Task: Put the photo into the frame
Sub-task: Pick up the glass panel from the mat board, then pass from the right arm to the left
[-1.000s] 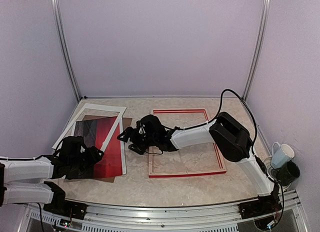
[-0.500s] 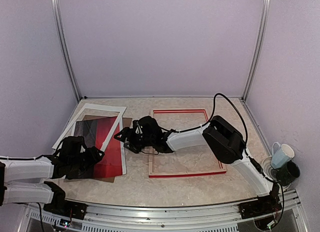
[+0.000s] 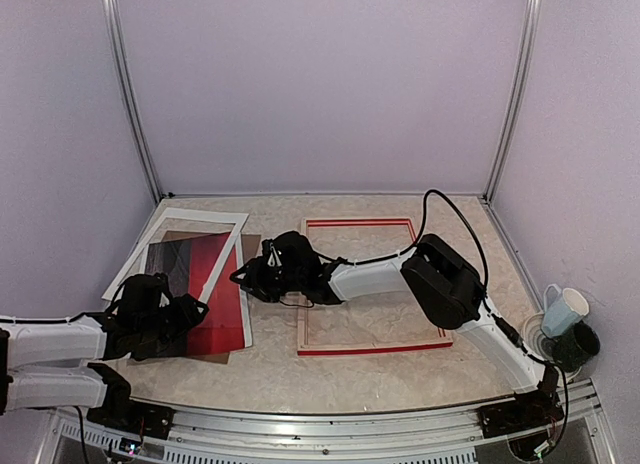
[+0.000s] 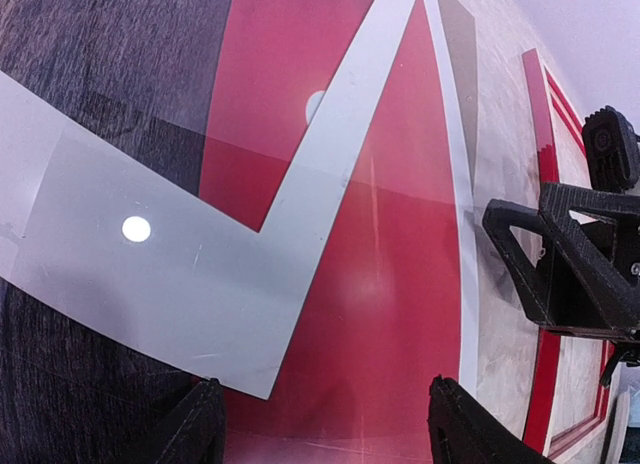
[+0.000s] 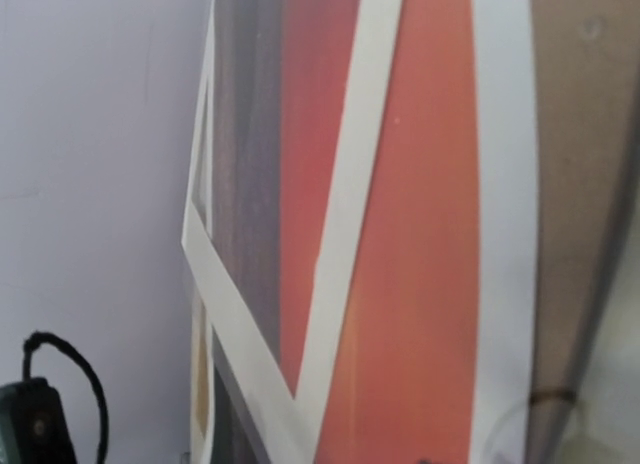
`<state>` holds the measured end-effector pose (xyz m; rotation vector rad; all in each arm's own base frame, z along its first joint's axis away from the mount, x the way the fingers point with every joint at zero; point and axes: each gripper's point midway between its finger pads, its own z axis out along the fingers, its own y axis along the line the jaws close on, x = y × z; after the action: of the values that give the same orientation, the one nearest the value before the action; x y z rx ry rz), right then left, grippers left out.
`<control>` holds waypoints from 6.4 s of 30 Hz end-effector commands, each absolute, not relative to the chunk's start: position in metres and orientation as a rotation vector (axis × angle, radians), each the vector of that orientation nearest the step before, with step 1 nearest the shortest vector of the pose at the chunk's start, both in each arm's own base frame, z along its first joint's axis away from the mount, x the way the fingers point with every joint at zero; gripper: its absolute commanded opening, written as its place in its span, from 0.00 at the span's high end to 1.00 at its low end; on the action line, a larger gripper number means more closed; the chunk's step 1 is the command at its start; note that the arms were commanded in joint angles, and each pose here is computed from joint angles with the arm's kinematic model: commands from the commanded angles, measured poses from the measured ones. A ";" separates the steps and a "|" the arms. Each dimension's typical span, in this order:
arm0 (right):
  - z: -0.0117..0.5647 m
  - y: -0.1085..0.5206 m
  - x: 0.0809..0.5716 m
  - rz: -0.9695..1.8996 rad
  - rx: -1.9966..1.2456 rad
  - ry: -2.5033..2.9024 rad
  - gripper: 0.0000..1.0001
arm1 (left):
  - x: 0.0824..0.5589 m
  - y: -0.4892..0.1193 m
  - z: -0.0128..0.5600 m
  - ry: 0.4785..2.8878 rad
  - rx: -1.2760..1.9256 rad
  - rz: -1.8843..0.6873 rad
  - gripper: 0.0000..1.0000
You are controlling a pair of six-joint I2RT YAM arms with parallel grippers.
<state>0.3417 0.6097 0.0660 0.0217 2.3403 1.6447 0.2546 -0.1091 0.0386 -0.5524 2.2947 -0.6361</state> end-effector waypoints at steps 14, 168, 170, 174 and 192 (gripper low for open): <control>0.068 0.604 0.336 1.641 -0.082 2.401 0.96 | 0.238 -0.107 0.027 2.355 -0.554 -0.630 0.29; 0.118 0.310 0.299 1.212 1.139 1.735 1.00 | 0.306 -0.378 0.102 2.478 0.203 -1.515 0.12; 0.119 0.311 0.299 1.216 1.140 1.733 1.00 | 0.306 -0.378 0.101 2.483 0.198 -1.508 0.12; 0.120 0.316 0.300 1.237 1.124 1.741 1.00 | 0.309 -0.381 0.096 2.492 0.191 -1.488 0.14; 0.092 0.323 0.287 1.251 1.156 1.822 1.00 | 0.323 -0.385 0.100 2.421 0.125 -1.532 0.36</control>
<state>0.2977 0.3183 0.1049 1.1545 1.7776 1.2378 0.3142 -0.3803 0.0943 0.1266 2.4811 -1.5064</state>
